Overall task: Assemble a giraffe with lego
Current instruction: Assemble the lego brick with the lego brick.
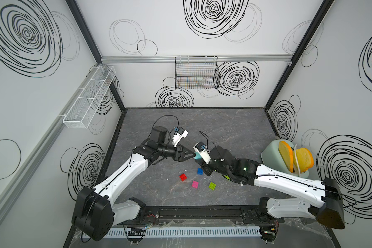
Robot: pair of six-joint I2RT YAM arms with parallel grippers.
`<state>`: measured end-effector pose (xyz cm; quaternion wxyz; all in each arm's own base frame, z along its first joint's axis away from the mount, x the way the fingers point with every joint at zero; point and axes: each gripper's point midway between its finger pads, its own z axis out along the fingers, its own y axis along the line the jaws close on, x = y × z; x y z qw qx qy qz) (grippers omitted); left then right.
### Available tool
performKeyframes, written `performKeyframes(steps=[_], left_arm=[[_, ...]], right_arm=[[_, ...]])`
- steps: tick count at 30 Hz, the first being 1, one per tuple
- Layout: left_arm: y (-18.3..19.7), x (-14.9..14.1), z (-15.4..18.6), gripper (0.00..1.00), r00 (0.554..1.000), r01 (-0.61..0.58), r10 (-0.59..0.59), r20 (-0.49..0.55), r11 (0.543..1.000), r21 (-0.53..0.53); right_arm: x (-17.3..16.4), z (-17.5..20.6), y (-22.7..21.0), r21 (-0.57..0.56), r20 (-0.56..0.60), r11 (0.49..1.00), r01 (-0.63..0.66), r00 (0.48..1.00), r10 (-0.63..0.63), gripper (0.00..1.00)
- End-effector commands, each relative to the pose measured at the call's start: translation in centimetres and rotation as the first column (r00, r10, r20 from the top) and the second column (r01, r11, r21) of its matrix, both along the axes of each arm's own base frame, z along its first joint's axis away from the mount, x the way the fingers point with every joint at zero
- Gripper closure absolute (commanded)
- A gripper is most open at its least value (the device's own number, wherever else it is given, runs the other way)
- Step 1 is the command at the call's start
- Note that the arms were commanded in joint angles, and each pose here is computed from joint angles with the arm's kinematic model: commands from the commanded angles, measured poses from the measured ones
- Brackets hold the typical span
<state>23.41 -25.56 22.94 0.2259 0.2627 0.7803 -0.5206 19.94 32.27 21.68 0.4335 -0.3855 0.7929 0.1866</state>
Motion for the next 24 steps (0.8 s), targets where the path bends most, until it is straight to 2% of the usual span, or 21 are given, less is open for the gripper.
performKeyframes(steps=[1, 4, 12, 14, 15, 16, 18, 20, 22, 24], left_arm=[[-0.7, -0.9, 0.3, 0.4, 0.999, 0.051, -0.051, 0.004, 0.998, -0.041], [-1.1, -1.2, 0.6, 0.48, 0.997, 0.071, -0.071, 0.002, 0.996, -0.056], [-0.9, -1.4, 1.4, 0.88, 0.998, 0.066, -0.065, 0.018, 0.995, -0.079], [-0.9, -1.6, 1.4, 0.95, 0.998, 0.067, -0.065, 0.021, 0.994, -0.082], [-0.8, -1.7, 1.5, 0.95, 0.998, 0.067, -0.065, 0.024, 0.994, -0.088], [-0.8, -1.8, 1.7, 1.0, 0.997, 0.069, -0.066, 0.027, 0.993, -0.094], [-0.5, -1.7, 2.1, 1.0, 0.998, 0.058, -0.055, 0.031, 0.993, -0.105], [0.0, -1.2, 2.8, 1.0, 0.998, 0.035, -0.03, 0.046, 0.992, -0.121], [0.5, -0.5, 3.8, 1.0, 0.997, 0.009, 0.001, 0.074, 0.99, -0.138], [0.9, 0.4, 5.1, 1.0, 0.993, -0.02, 0.036, 0.11, 0.99, -0.142]], right_arm=[[-0.2, 1.1, 0.8, 0.032, 0.032, 0.999, -0.026, 0.999, 0.025, 0.93], [-0.2, 1.1, 1.0, 0.023, 0.042, 0.999, -0.034, 0.999, 0.033, 0.93], [-0.6, 1.3, 1.3, 0.022, 0.036, 0.998, -0.051, 0.998, 0.05, 0.91], [-0.8, 1.4, 1.3, 0.027, 0.037, 0.998, -0.054, 0.998, 0.053, 0.89], [-0.7, 1.5, 1.3, 0.03, 0.042, 0.998, -0.052, 0.998, 0.051, 0.87], [-0.7, 1.7, 1.2, 0.033, 0.045, 0.998, -0.047, 0.998, 0.046, 0.83], [-0.7, 2.3, 0.9, 0.05, 0.036, 0.998, -0.033, 0.999, 0.031, 0.71], [-0.9, 3.3, 0.2, 0.108, 0.028, 0.994, -0.007, 1.0, 0.004, 0.49], [-0.8, 3.9, -0.8, 0.175, 0.008, 0.984, 0.034, 0.999, -0.036, 0.33], [-0.8, 4.8, -1.9, 0.262, -0.054, 0.963, 0.066, 0.997, -0.054, 0.29]])
